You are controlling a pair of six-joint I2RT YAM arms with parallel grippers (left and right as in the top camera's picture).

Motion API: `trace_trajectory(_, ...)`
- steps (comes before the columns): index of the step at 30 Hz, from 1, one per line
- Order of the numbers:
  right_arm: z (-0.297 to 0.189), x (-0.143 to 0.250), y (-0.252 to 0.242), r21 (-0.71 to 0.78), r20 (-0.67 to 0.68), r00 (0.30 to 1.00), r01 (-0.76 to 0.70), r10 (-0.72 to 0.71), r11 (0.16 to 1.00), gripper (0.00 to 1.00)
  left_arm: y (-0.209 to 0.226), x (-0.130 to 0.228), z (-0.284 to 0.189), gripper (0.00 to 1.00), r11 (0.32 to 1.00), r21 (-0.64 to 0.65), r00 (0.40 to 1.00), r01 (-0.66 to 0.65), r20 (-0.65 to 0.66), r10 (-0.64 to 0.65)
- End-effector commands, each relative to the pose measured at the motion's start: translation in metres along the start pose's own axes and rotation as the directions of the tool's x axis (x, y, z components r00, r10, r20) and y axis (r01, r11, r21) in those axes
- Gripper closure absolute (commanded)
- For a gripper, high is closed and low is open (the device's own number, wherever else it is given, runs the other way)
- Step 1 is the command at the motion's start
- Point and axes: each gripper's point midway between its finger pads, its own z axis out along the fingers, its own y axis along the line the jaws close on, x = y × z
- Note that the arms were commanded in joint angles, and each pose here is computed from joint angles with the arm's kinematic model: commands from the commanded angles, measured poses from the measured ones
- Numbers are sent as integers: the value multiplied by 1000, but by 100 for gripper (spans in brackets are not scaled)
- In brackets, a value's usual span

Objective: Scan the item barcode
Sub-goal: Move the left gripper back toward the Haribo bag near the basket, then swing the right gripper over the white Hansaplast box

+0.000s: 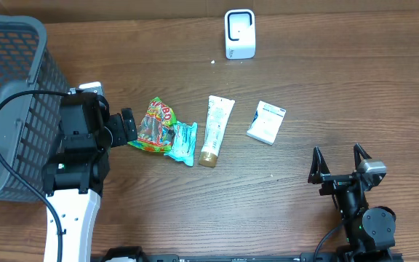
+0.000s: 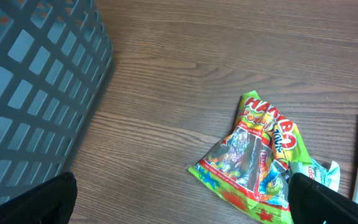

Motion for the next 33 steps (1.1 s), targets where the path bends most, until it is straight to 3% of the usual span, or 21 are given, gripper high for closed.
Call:
trace_trajectory(1, 0, 2, -1, 2, 2, 1000, 4, -4, 1000, 0, 4, -2, -2, 0, 1000, -14, 1000, -10, 9, 10)
trace_trajectory(17, 0, 1, -4, 25, 10, 1000, 1, -2, 1000, 0, 4, -2, -2, 0, 1000, -14, 1000, -10, 9, 10)
trace_trajectory(20, -1, -13, 11, -61, 61, 998, -3, 7, 998, 0, 4, -2, -2, 0, 1000, -14, 1000, -10, 9, 10)
trace_trajectory(27, -9, -48, 51, -264, 43, 998, -40, 53, 964, 0, 4, -2, -2, 0, 1000, -14, 1000, -10, 9, 10)
trace_trajectory(33, 9, -103, 76, -319, -100, 994, -69, 39, 945, 0, 4, -2, -2, 0, 1000, -14, 1000, -10, 9, 10)
